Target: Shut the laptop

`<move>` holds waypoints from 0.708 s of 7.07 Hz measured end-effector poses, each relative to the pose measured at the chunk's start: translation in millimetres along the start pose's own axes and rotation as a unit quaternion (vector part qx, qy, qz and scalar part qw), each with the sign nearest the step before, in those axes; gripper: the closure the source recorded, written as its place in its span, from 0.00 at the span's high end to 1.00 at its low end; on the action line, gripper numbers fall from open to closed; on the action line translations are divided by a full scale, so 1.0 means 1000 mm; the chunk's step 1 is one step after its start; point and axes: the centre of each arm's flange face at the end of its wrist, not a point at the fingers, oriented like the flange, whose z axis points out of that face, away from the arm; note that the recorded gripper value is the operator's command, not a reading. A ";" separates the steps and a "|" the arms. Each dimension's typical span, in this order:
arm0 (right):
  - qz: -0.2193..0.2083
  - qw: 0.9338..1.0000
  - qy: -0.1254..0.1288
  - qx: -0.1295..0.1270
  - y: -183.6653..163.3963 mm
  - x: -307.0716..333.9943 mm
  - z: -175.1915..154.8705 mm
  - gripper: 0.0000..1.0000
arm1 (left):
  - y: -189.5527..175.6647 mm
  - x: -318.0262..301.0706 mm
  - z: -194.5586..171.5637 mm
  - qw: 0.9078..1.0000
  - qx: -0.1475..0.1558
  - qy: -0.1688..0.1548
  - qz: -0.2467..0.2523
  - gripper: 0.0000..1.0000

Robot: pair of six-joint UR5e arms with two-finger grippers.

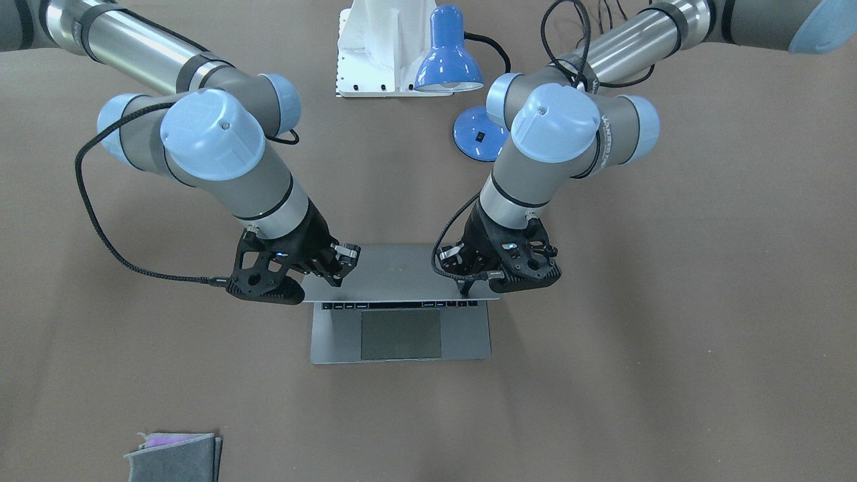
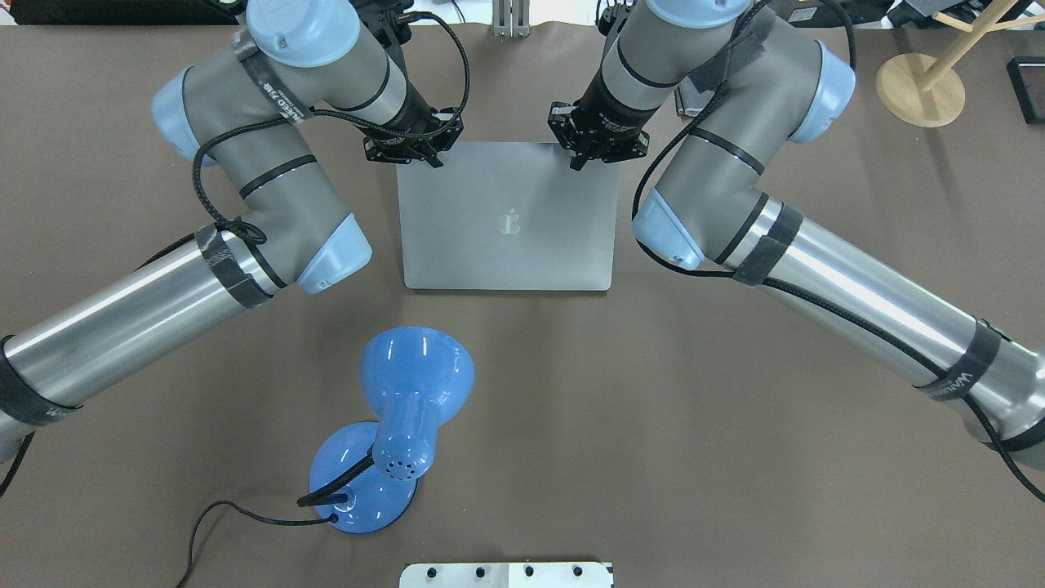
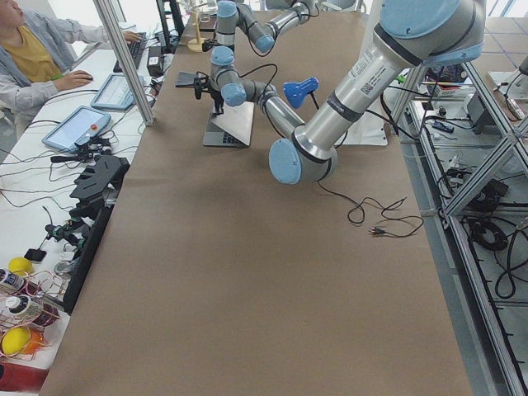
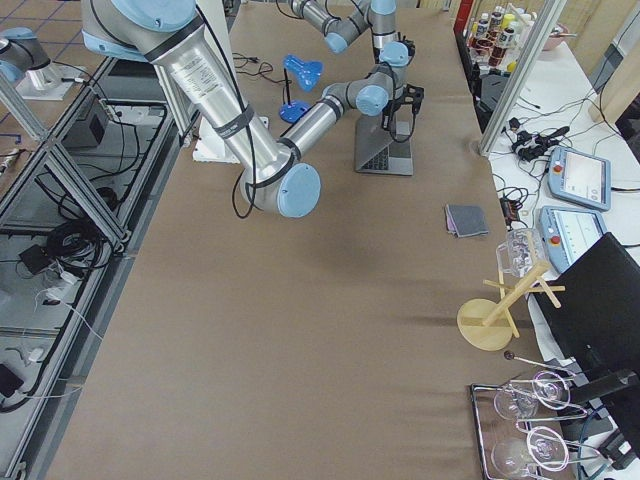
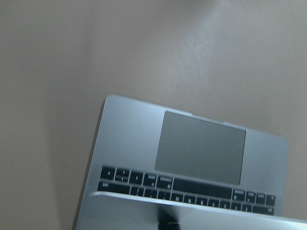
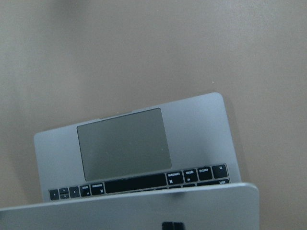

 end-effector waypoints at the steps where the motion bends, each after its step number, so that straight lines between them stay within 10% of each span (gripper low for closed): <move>1: 0.002 1.000 0.002 0.001 -0.016 -0.004 0.018 0.00 | -0.010 -0.004 0.017 1.000 0.012 -0.006 0.003 0.00; 5: 0.011 1.000 0.019 -0.005 -0.054 0.005 0.085 0.00 | -0.014 -0.019 0.093 0.999 0.019 -0.035 0.014 0.00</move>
